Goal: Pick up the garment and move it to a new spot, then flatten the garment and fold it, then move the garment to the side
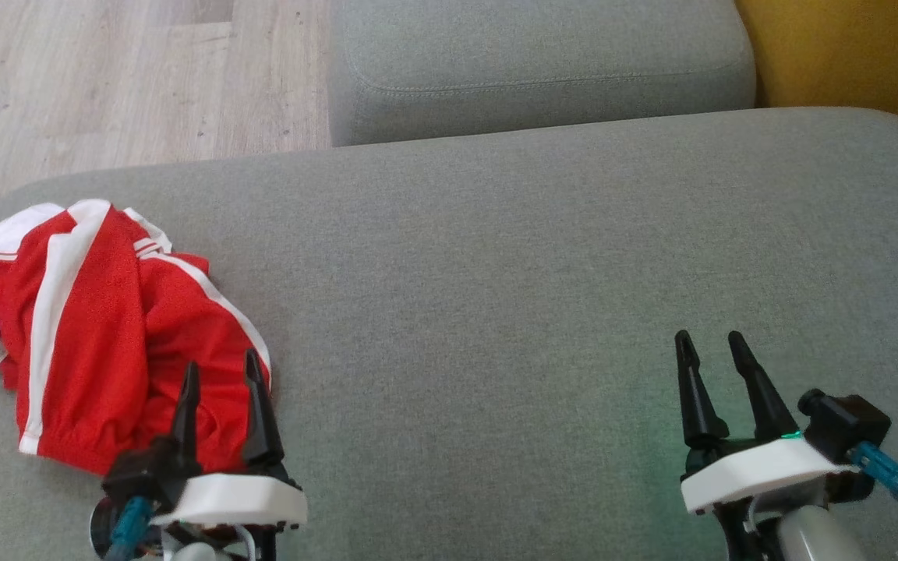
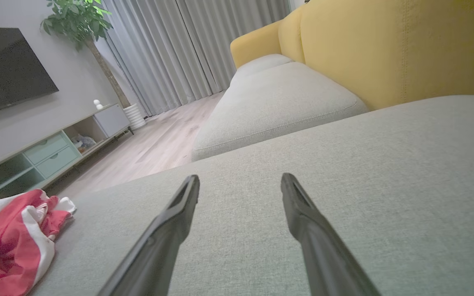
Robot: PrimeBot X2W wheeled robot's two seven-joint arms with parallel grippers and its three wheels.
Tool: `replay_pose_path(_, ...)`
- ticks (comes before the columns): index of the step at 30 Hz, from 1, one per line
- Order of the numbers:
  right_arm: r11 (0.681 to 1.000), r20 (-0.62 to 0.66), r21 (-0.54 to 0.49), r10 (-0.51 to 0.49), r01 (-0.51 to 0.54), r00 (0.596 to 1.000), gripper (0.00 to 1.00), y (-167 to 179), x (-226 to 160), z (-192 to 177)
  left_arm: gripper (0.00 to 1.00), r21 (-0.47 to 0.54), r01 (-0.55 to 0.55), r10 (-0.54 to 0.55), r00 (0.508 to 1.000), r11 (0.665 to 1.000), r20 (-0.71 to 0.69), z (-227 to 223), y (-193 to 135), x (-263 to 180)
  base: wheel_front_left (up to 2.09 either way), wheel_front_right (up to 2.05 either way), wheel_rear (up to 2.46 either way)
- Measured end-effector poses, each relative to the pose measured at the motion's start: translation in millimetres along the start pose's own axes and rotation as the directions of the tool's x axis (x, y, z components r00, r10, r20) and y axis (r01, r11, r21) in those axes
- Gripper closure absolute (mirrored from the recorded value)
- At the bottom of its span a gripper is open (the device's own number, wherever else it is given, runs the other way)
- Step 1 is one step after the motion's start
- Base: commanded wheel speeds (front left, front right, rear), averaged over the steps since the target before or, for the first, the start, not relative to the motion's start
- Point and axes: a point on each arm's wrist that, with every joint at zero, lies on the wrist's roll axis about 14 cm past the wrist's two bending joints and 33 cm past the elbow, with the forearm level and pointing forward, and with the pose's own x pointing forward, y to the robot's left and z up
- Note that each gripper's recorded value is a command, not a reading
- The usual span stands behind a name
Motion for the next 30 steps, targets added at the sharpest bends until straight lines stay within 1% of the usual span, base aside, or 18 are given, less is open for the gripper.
replay_pose_path(9,0.992,0.015,-0.124,-0.014,0.015,1.0,0.0,-9,-2,3,0.0,0.086,0.022,-0.023,1.0,0.996,0.01,-3,-4,0,0.0,0.0,0.0)
replay_pose_path(13,0.987,0.012,-0.161,-0.02,0.022,1.0,0.0,-13,-3,2,0.0,0.126,0.035,-0.038,0.999,0.991,0.02,-2,-7,1,0.0,0.0,0.0)
replay_pose_path(16,0.978,0.01,-0.209,-0.019,0.021,1.0,0.0,-14,-4,2,0.0,0.175,0.054,-0.06,0.998,0.983,0.027,-2,-12,1,0.0,0.0,0.0)
replay_pose_path(21,0.962,0.008,-0.272,-0.006,0.008,1.0,0.0,-13,-5,0,0.0,0.218,0.063,-0.07,0.997,0.974,0.027,-5,-13,0,0.0,0.0,0.0)
replay_pose_path(27,0.937,0.006,-0.348,0.021,-0.018,1.0,0.0,-8,-3,-1,0.0,0.289,0.079,-0.096,0.994,0.954,0.044,-3,-17,-1,0.0,0.0,0.0)
replay_pose_path(30,0.933,0.007,-0.358,0.029,-0.024,1.0,0.0,-6,-1,0,0.0,0.301,0.08,-0.098,0.994,0.95,0.046,-3,-17,-1,0.0,0.0,0.0)
